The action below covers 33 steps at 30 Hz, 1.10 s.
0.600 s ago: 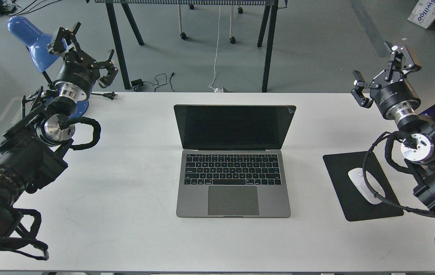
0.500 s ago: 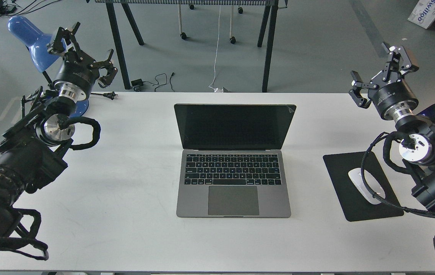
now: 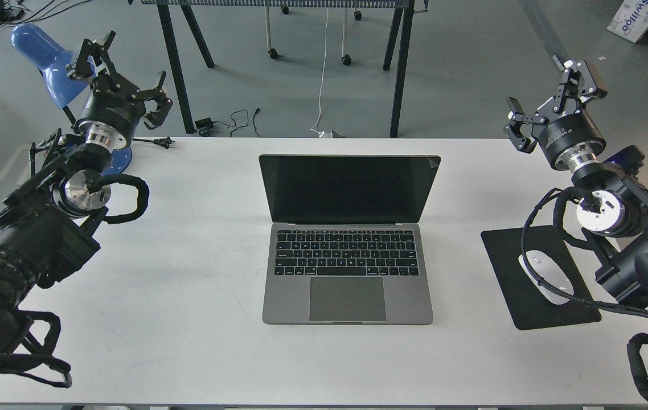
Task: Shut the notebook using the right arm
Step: 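Lift the right gripper off the mouse pad and move it toward the laptop lid, then place the right gripper against the top edge of the laptop screen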
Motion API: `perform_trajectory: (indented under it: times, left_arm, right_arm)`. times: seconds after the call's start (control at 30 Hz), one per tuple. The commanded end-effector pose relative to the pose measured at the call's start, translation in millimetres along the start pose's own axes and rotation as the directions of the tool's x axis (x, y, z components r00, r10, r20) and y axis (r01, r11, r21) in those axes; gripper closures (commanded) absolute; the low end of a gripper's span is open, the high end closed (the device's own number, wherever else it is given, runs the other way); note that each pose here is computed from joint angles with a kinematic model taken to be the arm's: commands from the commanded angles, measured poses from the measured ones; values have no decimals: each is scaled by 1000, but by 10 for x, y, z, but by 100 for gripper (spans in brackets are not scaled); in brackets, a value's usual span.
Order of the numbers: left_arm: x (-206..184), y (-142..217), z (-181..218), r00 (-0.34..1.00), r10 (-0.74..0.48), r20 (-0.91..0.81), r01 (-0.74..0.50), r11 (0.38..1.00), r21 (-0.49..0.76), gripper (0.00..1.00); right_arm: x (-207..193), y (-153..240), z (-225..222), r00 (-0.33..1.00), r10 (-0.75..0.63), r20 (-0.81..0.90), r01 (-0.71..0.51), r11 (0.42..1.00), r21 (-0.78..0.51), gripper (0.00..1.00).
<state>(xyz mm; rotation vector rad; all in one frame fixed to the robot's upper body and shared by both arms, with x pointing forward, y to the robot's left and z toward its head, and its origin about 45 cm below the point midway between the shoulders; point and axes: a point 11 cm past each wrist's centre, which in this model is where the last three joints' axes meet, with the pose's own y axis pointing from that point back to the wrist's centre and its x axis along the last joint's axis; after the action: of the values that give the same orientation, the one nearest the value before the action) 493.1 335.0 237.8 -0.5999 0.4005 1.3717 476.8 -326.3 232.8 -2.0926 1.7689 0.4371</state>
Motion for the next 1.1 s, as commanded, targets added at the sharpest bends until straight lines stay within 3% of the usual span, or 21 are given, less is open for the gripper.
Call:
perform_trajectory:
  times: [0.0,0.27,0.53,0.83,1.07]
  left_arm:
    - [-6,-1,-9,1000,-1,-1,1,1000,1,0]
    - [-6,-1,-9,1000,-1,-1,1,1000,1,0]
    - [-6,0,-11,1000,-1,-1,1,1000,2,0]
    - [-7,0,-12,1000,-2,1,2,1000,3,0]
    - [-11,-2,-13,1000,-3,0,3,1000,3,0]
  right_arm:
    - [-211,-134,79,1000,-20,-22,19,1000,-22,0]
    - [-576,-297,549,1000,-28,-5,27,994,-104,0]
    - [-874,-254,872,992,-120,-46,109,975,-192,0]
    - [-1117,-67,1050,977,-211,4,207,953,-222,0]
    - [-1013,123,1022,975,-223,3,218,948,-233,0]
